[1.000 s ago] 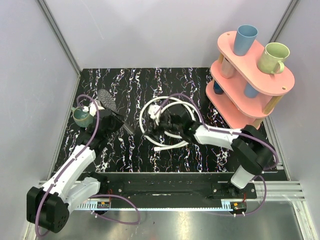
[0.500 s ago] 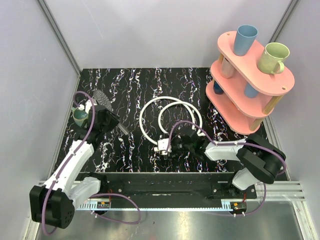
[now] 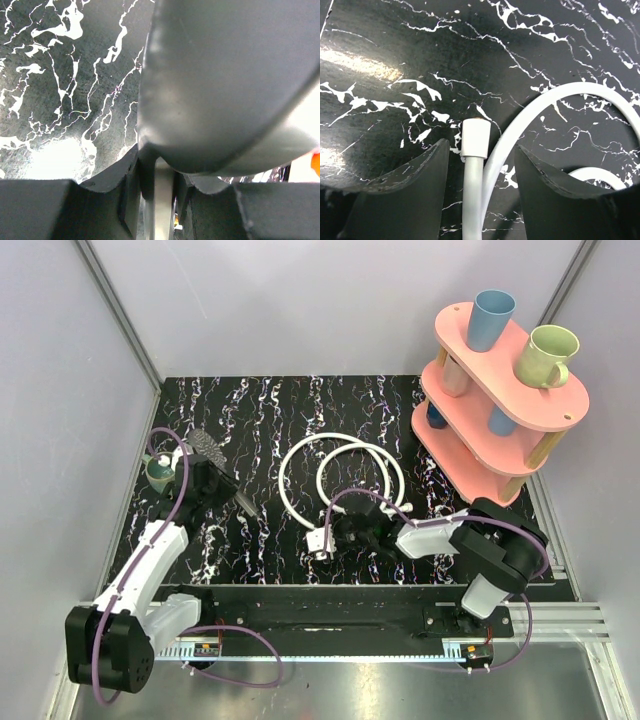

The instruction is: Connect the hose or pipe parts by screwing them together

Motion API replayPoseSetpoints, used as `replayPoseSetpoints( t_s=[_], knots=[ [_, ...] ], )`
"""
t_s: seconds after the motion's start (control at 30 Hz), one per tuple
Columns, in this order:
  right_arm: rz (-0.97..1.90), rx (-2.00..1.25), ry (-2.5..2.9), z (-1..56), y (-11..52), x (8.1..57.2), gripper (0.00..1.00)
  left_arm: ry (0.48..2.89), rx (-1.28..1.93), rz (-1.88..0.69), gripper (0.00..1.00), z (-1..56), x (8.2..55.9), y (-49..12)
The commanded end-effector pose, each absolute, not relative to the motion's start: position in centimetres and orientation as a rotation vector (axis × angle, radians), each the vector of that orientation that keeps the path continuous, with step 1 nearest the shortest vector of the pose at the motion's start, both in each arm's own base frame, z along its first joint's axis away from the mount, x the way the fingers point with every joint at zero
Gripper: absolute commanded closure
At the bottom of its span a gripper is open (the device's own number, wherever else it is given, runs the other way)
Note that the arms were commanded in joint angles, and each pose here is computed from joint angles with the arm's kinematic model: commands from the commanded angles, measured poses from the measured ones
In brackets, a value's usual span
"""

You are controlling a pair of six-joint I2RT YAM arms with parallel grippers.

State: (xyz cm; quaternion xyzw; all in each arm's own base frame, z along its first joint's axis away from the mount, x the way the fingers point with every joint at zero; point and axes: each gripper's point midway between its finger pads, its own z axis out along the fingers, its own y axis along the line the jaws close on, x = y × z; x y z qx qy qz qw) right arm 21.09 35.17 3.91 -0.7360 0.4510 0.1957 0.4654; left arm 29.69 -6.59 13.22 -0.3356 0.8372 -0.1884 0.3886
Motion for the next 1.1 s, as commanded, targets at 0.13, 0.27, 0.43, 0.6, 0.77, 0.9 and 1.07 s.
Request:
replayPoseSetpoints(
  t_s=[0.13,0.27,0.43,0.6,0.77,0.9,1.07],
  knots=[
    [0.474,-1.821,1.06,3.8,36.3,21.0,0.44,2.053,-0.844,-0.539,1.0,14.7,31.2,-6.9],
    [0.446,-1.823,1.064,3.2,36.3,21.4,0.46,2.071,-0.86,-0.545,1.0,14.2,31.2,-7.0],
    [0.435,-1.829,1.051,3.0,36.5,21.5,0.46,2.084,-0.894,-0.554,1.0,13.7,31.2,-7.2],
    [0.475,-1.844,1.069,2.3,36.5,21.0,0.47,2.093,-0.897,-0.555,1.0,13.5,31.1,-7.3],
    [0.499,-1.882,1.11,1.4,36.2,20.6,0.48,2.089,-0.919,-0.529,1.0,13.4,31.0,-6.8],
    [0.5,-1.87,1.117,1.7,35.8,20.2,0.5,2.088,-0.932,-0.533,1.0,13.4,30.9,-6.8],
    [0.487,-1.883,1.141,1.3,35.2,20.2,0.51,2.081,-0.967,-0.546,1.0,13.4,30.9,-6.9]
  ],
)
